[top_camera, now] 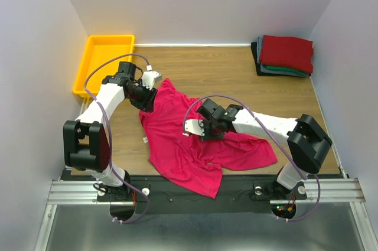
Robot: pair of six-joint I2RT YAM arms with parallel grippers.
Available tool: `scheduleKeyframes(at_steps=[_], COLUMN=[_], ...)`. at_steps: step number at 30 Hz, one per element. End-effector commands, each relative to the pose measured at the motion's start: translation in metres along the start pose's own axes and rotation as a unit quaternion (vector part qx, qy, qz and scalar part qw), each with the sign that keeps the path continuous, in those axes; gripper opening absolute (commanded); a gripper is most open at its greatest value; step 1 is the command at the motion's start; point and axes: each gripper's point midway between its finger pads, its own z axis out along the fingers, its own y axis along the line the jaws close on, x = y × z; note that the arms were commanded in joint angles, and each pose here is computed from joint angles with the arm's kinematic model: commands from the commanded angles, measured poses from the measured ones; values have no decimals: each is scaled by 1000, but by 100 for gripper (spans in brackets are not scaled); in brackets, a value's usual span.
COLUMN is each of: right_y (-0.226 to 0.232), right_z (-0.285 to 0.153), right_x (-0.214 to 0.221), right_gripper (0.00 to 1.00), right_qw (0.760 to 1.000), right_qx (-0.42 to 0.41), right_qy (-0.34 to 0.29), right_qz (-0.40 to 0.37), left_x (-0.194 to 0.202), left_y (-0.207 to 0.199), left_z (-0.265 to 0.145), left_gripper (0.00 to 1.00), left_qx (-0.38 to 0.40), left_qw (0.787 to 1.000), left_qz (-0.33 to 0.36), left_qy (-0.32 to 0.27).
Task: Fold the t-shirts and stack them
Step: Flatten the tshirt out
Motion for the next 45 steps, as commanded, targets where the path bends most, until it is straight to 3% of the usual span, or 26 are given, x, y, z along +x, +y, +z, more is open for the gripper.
scheduleKeyframes(at_steps=[1,7,12,13,18,25,32,36,38,40,45], right_y=[-13,-11,-6,-7,-12,-2,27,26,21,13,-6], right_z=[-14,-15,-11,-11,-23,-63,-84,-95,-98,-103,-109], right_x=[-22,-22,-17,-16,-5,67,123,141,151,154,161], right_gripper=[37,36,12,1,1,1,1,1,1,1,1], right_qw=[999,1000,1000,1000,1000,993,976,963,956,951,940], right_qx=[19,9,0,1,23,56,65,78,87,96,106], right_qy=[-28,-28,-19,-18,-4,49,98,106,113,111,112], right_qz=[1,1,-4,-4,14,94,185,234,255,270,304], left_x=[-13,-15,-15,-16,-22,-50,-120,-144,-139,-151,-138], left_y=[0,1,1,1,3,18,65,79,83,85,80], left_z=[-10,-9,-9,-9,-10,-3,26,55,79,82,107], left_gripper=[51,52,52,51,51,50,52,55,59,60,62], left_qx=[-1,0,0,0,-5,-12,-32,-2,19,31,66], left_qw=[1000,1000,1000,1000,999,998,994,995,996,995,995], left_qz=[13,15,14,14,19,27,20,-2,-18,-20,-42], left_qy=[-25,-27,-27,-28,-39,-64,-101,-101,-81,-92,-69])
